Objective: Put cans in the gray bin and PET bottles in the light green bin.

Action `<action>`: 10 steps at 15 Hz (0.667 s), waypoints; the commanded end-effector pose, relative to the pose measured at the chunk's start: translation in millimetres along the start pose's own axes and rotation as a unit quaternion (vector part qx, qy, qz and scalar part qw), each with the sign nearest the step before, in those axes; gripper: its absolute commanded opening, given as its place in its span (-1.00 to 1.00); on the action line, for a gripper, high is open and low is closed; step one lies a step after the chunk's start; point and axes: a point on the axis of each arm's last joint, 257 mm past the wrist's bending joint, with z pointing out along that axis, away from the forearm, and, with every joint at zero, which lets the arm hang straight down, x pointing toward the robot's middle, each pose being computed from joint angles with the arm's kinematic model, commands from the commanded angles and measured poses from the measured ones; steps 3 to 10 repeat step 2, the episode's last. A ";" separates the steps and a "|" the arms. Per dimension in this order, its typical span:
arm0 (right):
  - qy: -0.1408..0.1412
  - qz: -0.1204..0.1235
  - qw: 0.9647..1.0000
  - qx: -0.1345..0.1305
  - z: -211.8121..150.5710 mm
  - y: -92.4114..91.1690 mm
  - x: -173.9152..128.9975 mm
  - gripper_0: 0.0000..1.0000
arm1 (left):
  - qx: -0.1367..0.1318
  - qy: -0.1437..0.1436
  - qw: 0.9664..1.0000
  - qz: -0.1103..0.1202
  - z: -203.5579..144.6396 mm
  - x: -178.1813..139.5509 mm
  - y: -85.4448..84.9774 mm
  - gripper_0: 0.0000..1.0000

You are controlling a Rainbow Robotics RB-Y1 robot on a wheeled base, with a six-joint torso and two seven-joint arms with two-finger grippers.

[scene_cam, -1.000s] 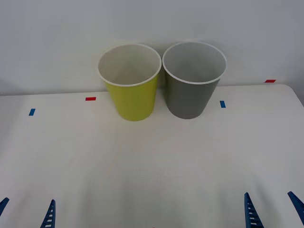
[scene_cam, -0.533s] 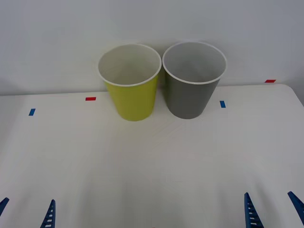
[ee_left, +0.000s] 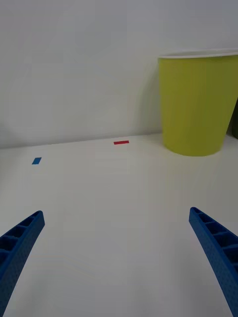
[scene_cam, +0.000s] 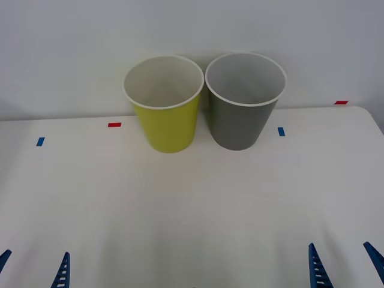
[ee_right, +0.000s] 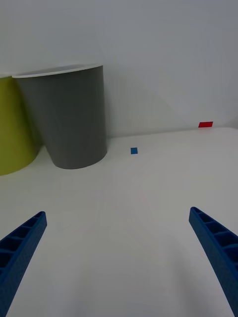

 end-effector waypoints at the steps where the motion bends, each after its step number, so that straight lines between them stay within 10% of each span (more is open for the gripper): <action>1: 0.000 0.000 1.000 0.000 0.0 0.0 0.0 1.00 | 0.000 0.000 1.000 0.000 0.0 0.0 0.0 1.00; 10: 0.000 0.000 1.000 0.000 0.0 0.0 0.0 1.00 | 0.000 0.000 1.000 0.000 0.0 0.0 0.0 1.00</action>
